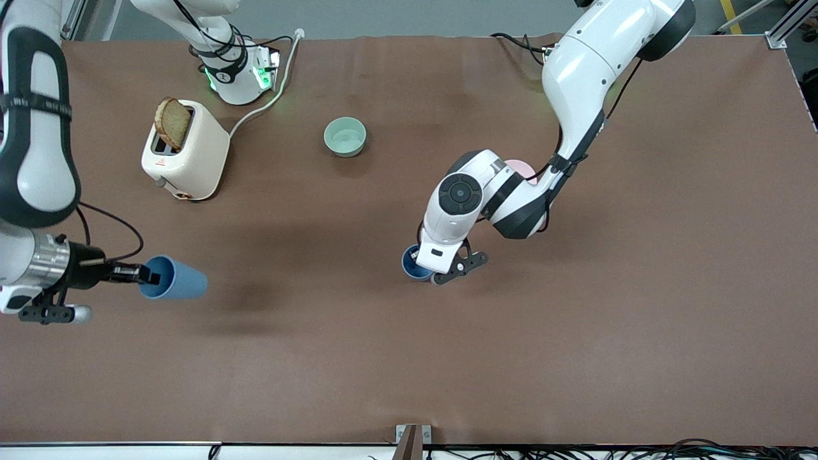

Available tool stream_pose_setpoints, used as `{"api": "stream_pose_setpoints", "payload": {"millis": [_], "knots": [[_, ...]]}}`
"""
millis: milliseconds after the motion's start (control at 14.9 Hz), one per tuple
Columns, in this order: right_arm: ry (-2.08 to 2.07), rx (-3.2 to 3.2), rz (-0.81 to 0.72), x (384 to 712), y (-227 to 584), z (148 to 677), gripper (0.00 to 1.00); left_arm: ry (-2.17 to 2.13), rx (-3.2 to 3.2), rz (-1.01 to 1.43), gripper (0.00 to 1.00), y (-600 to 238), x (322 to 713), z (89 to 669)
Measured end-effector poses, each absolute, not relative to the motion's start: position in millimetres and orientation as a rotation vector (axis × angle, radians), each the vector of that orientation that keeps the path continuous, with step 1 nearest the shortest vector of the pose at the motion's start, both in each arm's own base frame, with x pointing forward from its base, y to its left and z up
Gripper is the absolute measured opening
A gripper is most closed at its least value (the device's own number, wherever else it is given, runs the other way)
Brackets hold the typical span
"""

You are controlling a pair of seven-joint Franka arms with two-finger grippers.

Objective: Stack blue cups with both arms

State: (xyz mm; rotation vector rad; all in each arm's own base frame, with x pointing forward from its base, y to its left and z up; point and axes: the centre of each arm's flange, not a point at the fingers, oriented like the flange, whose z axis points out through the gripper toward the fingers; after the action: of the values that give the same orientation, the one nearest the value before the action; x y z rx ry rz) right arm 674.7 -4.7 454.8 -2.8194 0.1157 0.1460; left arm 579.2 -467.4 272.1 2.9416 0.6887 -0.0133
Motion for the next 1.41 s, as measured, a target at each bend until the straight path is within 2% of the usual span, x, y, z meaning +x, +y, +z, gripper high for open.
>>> {"api": "stream_pose_setpoints", "payload": {"millis": [201,470,537,873,1142,1410], "knots": [[0.186,-2.792,0.170,656.1,52.2,500.3,0.04,0.674,2.922,0.131,0.61,-441.0,609.8,322.4],[0.268,-2.787,0.248,634.4,156.0,510.7,0.04,0.714,2.949,0.274,0.97,-344.4,644.7,450.8],[0.272,-2.802,0.259,627.2,182.2,508.6,0.04,0.698,2.981,0.298,1.00,-315.0,645.3,484.8],[0.454,-2.776,0.216,589.0,300.6,476.9,0.04,0.370,3.206,0.281,1.00,-167.6,627.3,598.9],[0.672,-2.728,0.161,564.7,373.3,449.9,0.04,0.236,3.209,0.227,1.00,-76.1,597.6,660.8],[0.751,-2.707,0.102,559.6,418.8,396.8,0.04,0.086,3.212,0.135,1.00,-43.2,564.6,689.2]]}}
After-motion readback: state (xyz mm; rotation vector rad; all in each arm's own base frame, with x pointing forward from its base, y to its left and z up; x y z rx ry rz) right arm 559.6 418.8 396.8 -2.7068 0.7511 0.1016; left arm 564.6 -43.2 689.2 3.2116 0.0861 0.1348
